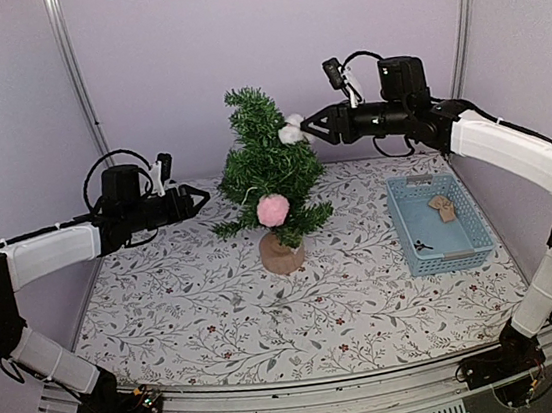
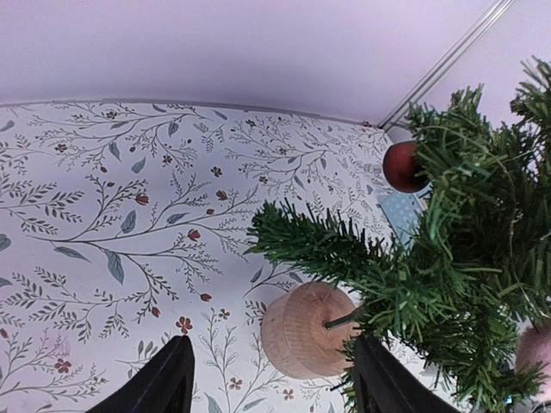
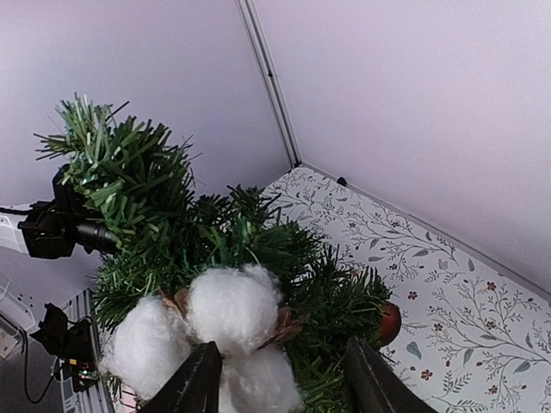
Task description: Decorate the small christmas tree
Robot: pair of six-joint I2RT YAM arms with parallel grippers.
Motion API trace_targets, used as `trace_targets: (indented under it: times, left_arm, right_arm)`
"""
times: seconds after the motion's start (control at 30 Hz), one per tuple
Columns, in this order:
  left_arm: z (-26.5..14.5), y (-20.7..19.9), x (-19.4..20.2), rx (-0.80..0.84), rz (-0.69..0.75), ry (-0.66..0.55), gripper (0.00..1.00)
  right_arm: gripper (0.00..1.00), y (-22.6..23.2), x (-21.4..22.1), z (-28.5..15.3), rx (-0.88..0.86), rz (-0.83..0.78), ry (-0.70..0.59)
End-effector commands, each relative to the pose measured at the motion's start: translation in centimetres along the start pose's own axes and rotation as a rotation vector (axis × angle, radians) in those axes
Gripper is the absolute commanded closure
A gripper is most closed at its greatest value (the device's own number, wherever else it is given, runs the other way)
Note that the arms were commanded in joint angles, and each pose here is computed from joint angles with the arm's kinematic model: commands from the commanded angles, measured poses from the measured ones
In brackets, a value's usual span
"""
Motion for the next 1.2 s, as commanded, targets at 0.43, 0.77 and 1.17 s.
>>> trace_targets:
  times: [0.43, 0.77, 1.17]
  left_arm:
    - [0.1, -0.6, -0.3, 0.026, 0.015, -0.025, 0.35]
    - [0.1, -0.6, -0.2, 0.025, 0.015, -0.024, 0.35]
    - [0.3, -0.6, 0.0, 0.033, 0.019, -0.019, 0.35]
  right_arm:
    - [0.66, 2.7, -2.6, -1.6, -0.151, -0.086, -0.054]
    - [0.60, 1.8, -0.9, 0.5, -0.158, -0.075, 0.055]
    - [0.61, 1.2, 1.2, 2.8, -0.095, -0.107, 0.195]
Point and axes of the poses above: each gripper's point midway between its finger pads, its own z axis out along the fingers, its own y axis along the line the jaws close on, x = y × z, the point moved 10 cm from there along -z, back along the fingers, and after that the axes turned 5 degrees about z, right-handed, at the moved point
